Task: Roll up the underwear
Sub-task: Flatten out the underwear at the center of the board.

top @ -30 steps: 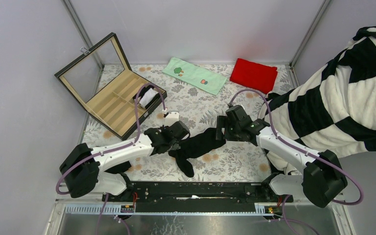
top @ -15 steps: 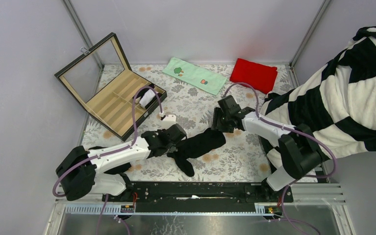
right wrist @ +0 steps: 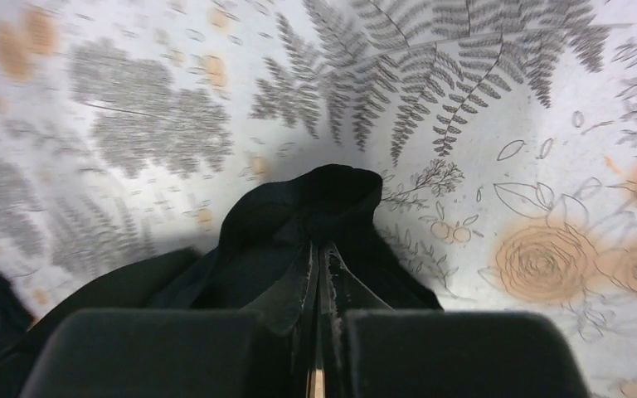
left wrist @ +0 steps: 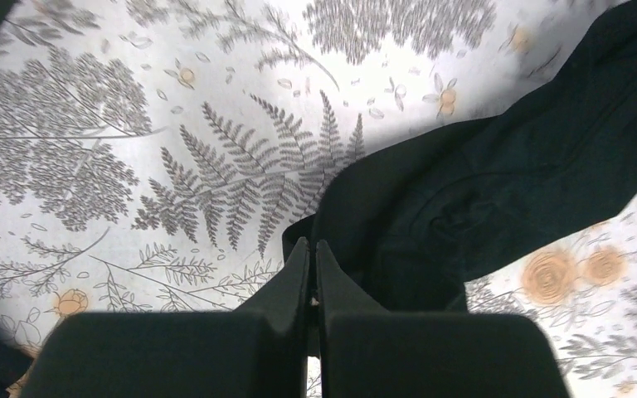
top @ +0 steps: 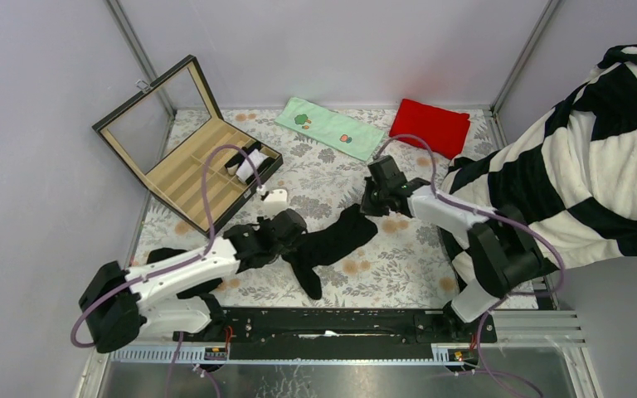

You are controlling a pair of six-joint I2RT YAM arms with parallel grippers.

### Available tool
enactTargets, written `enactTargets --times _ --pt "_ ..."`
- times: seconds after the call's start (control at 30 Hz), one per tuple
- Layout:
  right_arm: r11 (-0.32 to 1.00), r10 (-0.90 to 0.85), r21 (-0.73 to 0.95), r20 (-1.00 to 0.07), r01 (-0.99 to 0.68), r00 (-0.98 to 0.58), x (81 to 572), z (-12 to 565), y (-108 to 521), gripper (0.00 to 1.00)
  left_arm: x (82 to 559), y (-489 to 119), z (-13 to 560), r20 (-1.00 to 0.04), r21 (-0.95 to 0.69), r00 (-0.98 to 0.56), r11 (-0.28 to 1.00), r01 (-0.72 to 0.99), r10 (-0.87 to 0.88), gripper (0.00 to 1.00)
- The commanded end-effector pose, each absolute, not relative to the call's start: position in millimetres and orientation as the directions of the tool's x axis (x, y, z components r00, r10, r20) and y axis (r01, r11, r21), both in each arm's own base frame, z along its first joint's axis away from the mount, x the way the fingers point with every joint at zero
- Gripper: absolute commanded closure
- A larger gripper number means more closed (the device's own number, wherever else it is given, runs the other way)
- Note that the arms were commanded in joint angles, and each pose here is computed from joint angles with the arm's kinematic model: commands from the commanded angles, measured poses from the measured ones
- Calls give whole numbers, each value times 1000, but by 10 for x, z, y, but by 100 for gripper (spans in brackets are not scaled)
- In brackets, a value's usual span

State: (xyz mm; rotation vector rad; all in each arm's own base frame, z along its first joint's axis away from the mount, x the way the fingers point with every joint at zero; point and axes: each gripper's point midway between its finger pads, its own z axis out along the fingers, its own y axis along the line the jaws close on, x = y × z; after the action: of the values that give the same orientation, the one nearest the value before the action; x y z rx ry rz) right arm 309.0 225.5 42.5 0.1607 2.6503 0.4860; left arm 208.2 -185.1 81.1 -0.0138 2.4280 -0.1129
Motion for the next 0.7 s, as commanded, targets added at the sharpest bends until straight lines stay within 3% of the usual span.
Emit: enactTargets --times 0.0,0.23,0.33,0.47,0.5,0.53,0.57,0.6,0.67 --pt "905 251 424 -597 -35 -762 3250 1301 2166 100 2294 -1676 1236 -766 -176 -613 980 -92 -195 100" --pt "921 289 389 -664 10 -689 2809 1667 1670 100 2464 -1467 2003 -829 -377 -409 921 -93 -381 100" --pt "919 331 385 -623 90 -709 2507 1401 1461 100 2439 -1487 2104 -837 -428 -367 903 -25 -406 100" --pt "910 395 340 -537 237 -745 2131 840 1192 100 2330 -1532 1733 -805 -434 -441 901 -17 -396 100" --pt "903 412 342 -520 259 -749 2059 762 1163 94 2302 -1543 1634 -794 -435 -462 900 -20 -394 100" --pt "896 427 347 -500 277 -754 1992 682 1148 80 2270 -1556 1527 -782 -436 -485 900 -23 -391 100" --pt "890 439 353 -485 290 -757 1941 625 1139 59 2243 -1566 1432 -771 -436 -505 900 -26 -388 100" --pt "884 449 359 -476 299 -756 1907 594 1134 47 2219 -1580 1348 -762 -436 -522 900 -25 -383 100" --pt "879 459 368 -478 303 -749 1890 609 1119 39 2179 -1591 1207 -746 -434 -548 901 -31 -378 100"
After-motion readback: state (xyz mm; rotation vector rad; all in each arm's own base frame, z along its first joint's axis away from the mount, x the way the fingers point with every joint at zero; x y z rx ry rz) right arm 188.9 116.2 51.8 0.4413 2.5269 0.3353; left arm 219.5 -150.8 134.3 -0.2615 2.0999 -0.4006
